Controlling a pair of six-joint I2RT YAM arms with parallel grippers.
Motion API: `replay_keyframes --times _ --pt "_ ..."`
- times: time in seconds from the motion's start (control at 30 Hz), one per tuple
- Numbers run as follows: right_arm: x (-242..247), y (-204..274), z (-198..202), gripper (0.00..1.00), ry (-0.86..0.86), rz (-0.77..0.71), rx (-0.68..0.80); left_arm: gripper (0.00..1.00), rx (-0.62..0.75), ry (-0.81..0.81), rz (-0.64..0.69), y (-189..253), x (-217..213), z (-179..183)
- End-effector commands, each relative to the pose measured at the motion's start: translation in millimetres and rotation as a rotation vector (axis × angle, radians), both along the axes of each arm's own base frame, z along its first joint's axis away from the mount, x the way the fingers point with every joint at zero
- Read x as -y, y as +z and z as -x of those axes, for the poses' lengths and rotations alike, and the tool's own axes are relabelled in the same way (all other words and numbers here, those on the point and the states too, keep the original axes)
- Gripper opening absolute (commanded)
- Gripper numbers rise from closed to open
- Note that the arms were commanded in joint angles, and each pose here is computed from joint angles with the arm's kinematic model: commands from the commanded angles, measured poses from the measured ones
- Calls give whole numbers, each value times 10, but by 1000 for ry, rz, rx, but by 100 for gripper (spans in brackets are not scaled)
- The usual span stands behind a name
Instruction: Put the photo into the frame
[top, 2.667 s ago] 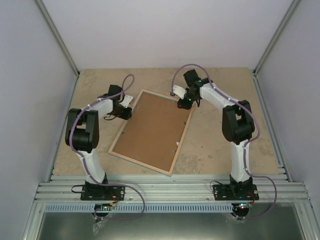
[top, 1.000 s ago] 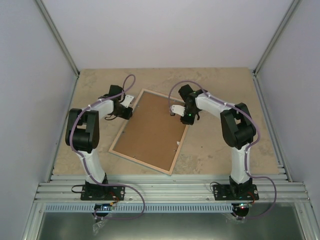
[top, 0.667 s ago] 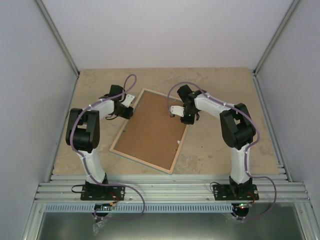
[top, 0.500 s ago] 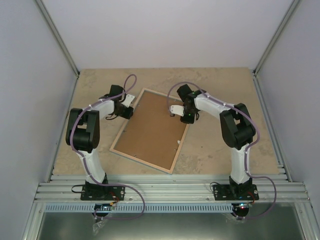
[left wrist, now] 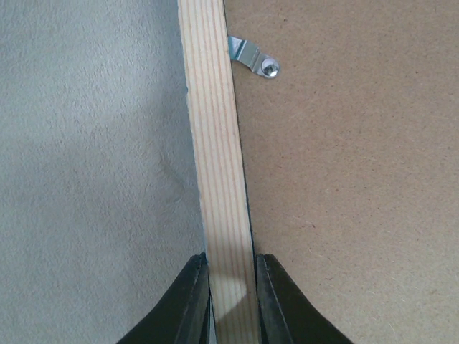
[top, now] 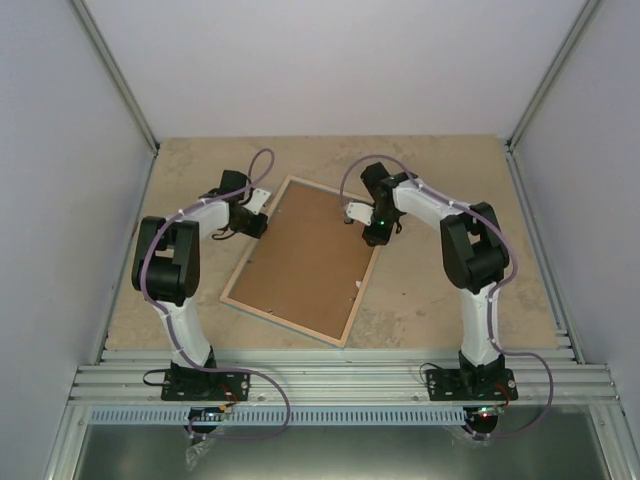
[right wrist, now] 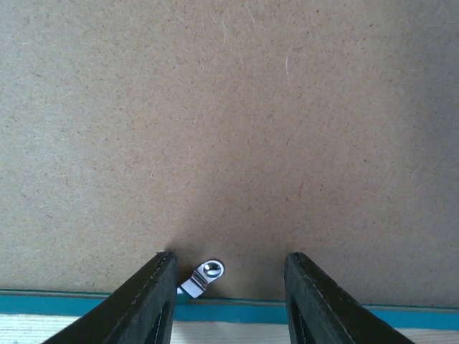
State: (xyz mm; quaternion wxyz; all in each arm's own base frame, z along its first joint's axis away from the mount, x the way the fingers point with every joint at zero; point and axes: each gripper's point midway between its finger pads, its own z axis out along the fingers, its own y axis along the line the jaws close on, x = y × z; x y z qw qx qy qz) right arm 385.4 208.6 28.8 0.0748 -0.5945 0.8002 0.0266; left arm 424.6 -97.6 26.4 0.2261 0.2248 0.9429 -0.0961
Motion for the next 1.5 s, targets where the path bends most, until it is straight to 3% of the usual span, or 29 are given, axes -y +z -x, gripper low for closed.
replay_keyframes --times 0.0,0.33,0.47,0.57,0.7,0.77,0.87,1.1,1.3,1.47 --pt "473 -114 -13 44 18 202 69 4 -100 -59 -92 -357 -132 276" --pt "652 -157 -2 37 152 347 188 3 -103 -66 -103 -379 -146 274" --pt "495 7 -48 38 144 261 200 4 -95 -73 -89 -337 -121 281" --pt "223 299 -86 47 90 42 145 17 -53 -81 -19 -127 -10 248" --pt "-21 737 -231 53 10 -256 105 47 49 -105 103 377 188 176" --pt "-5 813 -341 53 -36 -343 100 58 113 -122 139 633 256 127" --pt "111 717 -496 56 -128 -408 73 67 195 -156 150 915 367 103" --pt "347 480 -854 60 -294 -462 56 71 333 -236 197 1184 1081 274" --pt "311 268 -852 60 -308 -484 -6 73 315 -282 239 1009 1724 374" --pt "418 -17 -910 58 -338 -401 4 72 295 -364 240 766 2186 576"
